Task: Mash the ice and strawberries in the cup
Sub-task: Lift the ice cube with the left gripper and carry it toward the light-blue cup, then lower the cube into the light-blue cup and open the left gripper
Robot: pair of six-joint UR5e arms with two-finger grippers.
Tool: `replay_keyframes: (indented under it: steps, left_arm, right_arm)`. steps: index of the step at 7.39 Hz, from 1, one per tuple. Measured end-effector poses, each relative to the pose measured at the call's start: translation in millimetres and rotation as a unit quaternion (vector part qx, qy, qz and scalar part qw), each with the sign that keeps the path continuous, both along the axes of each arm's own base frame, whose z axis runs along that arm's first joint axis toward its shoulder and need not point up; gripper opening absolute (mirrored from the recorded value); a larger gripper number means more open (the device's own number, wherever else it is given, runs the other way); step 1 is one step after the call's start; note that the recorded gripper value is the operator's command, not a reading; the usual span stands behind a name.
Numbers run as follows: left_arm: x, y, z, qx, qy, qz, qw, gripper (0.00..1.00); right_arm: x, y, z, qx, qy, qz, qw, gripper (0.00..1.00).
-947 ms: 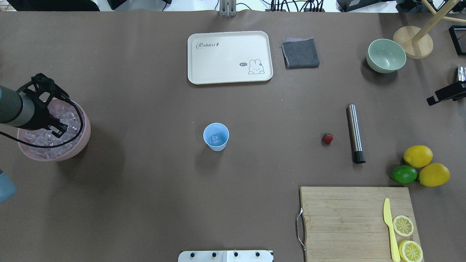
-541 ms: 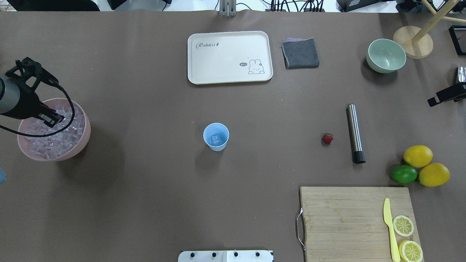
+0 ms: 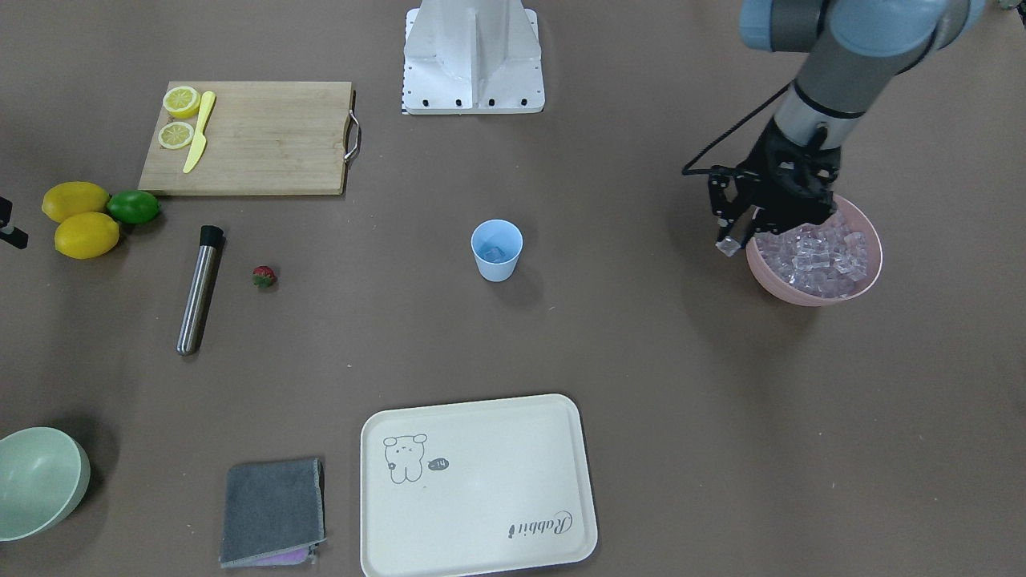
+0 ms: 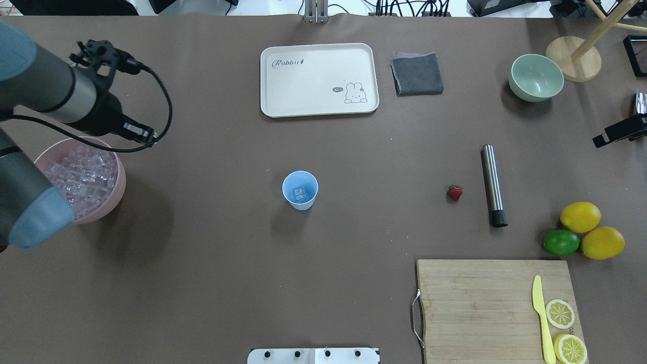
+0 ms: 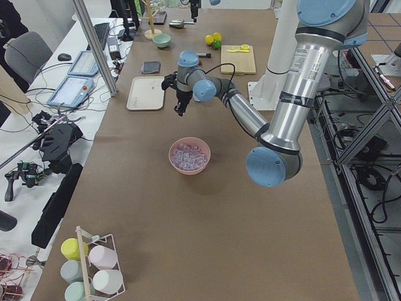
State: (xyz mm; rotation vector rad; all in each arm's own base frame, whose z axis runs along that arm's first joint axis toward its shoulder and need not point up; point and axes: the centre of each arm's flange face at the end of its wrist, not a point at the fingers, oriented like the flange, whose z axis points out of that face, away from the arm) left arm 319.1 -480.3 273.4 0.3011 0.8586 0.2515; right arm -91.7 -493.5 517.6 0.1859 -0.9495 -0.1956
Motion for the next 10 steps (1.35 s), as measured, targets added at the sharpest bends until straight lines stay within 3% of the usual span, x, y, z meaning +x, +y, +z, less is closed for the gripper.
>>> replay_keyframes:
  steps: [3, 7, 8, 9, 10]
  left_arm:
    - [87.5, 19.7, -86.6, -0.082, 0.037, -0.022, 0.9956, 0.00]
    - [180.9, 35.6, -124.0, -0.084, 0.040, -0.019, 0.9955, 0.00]
    - [191.7, 34.4, -122.8, -0.082, 0.042, -0.016, 0.9956, 0.45]
    - [197.8, 34.2, -121.5, -0.081, 0.042, -0.014, 0.9957, 0.95]
    - [202.2, 35.9, -120.8, -0.080, 0.043, -0.011, 0.9958, 0.97]
  right_arm:
    - [0.1, -1.8, -1.9, 0.003, 0.002, 0.002, 1.0000, 1.00]
    - [1.0, -0.8, -3.3, 0.005, 0.003, 0.003, 1.0000, 1.00]
    - [0.6, -1.0, -3.9, 0.006, 0.002, 0.002, 1.0000, 1.00]
    - [0.5, -1.0, -4.1, 0.005, 0.002, 0.002, 1.0000, 1.00]
    - [0.4, -1.2, -4.5, 0.005, 0.001, 0.002, 1.0000, 1.00]
